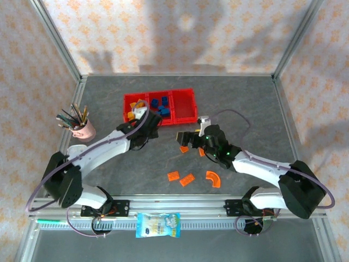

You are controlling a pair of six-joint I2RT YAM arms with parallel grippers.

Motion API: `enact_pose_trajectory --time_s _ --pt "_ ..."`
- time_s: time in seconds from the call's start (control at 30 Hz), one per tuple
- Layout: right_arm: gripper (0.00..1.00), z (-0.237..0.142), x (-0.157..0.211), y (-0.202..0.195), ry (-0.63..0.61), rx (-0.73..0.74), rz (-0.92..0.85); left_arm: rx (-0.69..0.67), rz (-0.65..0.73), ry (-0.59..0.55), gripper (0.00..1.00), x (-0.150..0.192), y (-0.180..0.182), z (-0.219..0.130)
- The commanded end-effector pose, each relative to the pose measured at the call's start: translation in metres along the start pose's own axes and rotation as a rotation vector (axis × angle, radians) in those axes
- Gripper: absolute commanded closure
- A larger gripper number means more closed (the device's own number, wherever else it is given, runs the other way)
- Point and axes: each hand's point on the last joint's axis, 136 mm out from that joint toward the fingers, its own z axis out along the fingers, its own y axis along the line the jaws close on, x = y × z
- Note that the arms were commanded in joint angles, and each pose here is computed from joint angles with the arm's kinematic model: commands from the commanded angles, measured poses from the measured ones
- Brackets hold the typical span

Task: Sort the legos into containers by color
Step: Place the lego in the container.

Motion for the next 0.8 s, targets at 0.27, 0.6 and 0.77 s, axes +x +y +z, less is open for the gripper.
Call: enact_pose_trajectory --time_s 0.27,0.6,0.77 --pt "0.00 -0.003 -0.008 -0.037 -0.124 0.070 -0.133 -0.004 0.012 -0.068 0.71 -0.093 -0.052 0.080" --pt "0.00 0.007 0.003 -0.041 -0.095 0.066 -0.146 -0.059 0.027 -0.003 0.54 -0.092 -0.056 0.133" --pt "0.00 0.005 0.003 -0.044 -0.096 0.082 -0.150 -0.064 0.034 -0.031 0.40 -0.107 -0.056 0.120"
